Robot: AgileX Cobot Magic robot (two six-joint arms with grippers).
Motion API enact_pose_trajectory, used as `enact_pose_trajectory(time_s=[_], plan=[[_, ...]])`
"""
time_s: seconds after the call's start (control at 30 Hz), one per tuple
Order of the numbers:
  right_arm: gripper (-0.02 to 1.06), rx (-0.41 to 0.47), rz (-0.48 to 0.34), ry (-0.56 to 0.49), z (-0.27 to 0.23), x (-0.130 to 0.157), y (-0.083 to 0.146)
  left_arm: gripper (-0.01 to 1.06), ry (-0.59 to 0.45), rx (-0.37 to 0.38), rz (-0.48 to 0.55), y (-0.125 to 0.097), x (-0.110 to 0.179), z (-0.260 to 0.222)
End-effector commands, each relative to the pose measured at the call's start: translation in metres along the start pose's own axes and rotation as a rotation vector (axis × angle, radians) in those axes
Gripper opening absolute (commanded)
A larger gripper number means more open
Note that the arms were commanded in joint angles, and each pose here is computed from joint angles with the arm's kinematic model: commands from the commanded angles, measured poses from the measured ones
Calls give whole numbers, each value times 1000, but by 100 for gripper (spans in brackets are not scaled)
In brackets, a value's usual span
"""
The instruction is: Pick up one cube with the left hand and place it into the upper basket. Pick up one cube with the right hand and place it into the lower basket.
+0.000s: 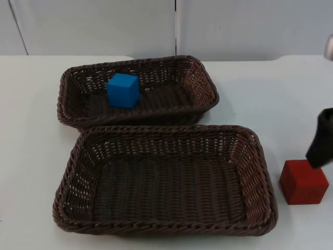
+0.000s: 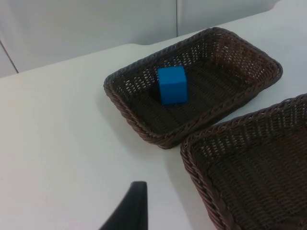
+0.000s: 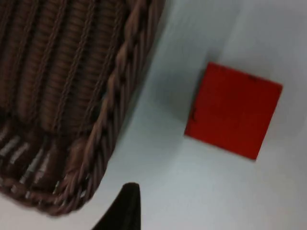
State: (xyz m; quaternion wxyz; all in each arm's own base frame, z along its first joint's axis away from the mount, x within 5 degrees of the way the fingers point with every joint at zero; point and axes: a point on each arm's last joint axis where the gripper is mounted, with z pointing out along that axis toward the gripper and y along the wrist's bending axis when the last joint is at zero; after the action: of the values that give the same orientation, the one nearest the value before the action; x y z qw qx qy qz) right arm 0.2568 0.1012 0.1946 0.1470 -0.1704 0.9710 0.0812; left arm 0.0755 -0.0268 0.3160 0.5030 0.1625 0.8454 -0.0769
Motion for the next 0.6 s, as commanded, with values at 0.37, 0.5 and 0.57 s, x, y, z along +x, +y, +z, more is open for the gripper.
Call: enact_pose_trajectory(time_s=[0.37,0.5,0.57], plan=[[105,40,69,-52,48,-11,0,105,-22,0,0,0,-1,-1],[105,38,59,-61,62,-13,5,105,-22,0,0,0,-1,-1],[105,40,59,-52,66,-12,5,105,-22,0,0,0,-1,-1]])
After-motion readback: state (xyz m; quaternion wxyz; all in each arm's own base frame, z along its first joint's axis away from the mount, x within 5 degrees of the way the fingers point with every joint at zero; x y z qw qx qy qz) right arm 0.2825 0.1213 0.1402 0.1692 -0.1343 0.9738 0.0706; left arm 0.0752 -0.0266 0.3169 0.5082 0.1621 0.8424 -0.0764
